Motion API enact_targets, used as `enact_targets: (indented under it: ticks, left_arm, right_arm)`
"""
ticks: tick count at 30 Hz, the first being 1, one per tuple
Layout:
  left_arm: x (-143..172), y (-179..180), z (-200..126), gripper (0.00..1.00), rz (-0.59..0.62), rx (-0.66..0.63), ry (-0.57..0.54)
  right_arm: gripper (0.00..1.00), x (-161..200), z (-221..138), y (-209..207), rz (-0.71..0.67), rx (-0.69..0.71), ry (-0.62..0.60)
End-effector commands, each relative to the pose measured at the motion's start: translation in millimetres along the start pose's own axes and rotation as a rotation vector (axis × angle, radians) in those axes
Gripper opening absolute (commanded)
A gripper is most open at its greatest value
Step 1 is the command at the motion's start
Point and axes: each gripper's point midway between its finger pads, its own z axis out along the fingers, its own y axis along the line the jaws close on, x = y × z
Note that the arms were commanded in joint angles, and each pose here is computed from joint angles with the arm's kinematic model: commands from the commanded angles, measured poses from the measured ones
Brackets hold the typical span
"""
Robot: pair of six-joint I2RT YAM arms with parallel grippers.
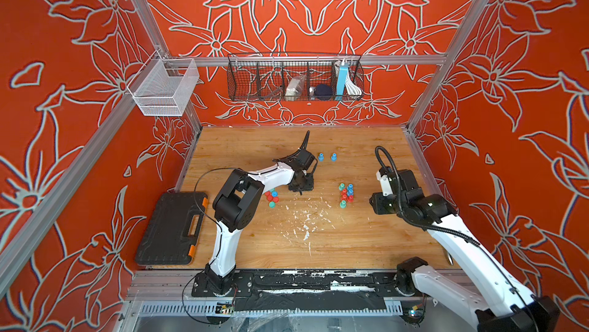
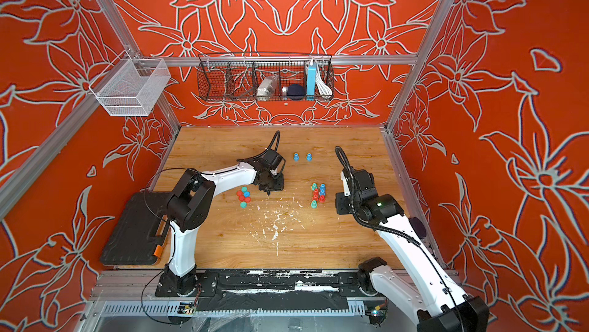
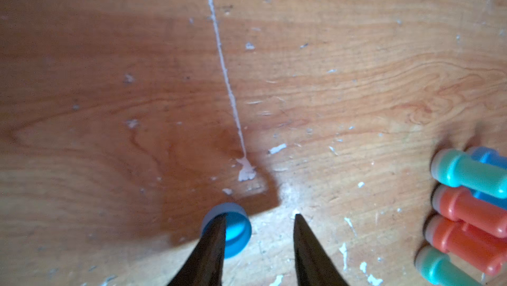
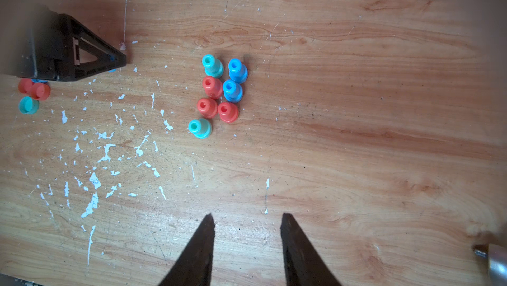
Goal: Close the stamp cap
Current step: Move the cover to the center of the board, then pick up the stamp from the center of the board.
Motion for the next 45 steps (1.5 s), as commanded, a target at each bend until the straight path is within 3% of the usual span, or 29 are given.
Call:
enact_targets:
  ticks: [1, 16, 27, 31, 38, 45]
  left_arm:
    - [17.8, 8.5, 10.9, 0.43, -0.017, -0.048, 0.071]
    - [-2.4, -18.3, -33.2, 0.43, 0.012, 0.016, -0.007]
    - [-14.7, -31.0, -103.3, 0.43, 0.097, 0.067, -0.095]
    - [-13.1, -11.5, -134.5, 0.43, 0.098, 0.08, -0.121]
    - [-6.5, 57.6, -189.6, 0.43, 0.043, 0.03, -0.211]
    - [11.5, 104.3, -215.5, 0.43, -0.004, -0.007, -0.301]
  right_arm:
    - [0.43, 2.7, -0.1, 0.5, 0.014, -0.003, -0.006]
    - [0.43, 2.4, 1.2, 0.1, 0.015, 0.0, -0.007]
    - [0.43, 3.2, 1.9, -0.8, 0.015, 0.007, -0.001]
    - [0.43, 3.8, 2.6, -1.2, 0.016, 0.01, 0.002]
    - [0.43, 5.2, 7.4, -2.7, 0.014, 0.024, 0.025]
    - [0.44, 8.8, 12.2, -4.6, 0.013, 0.039, 0.06]
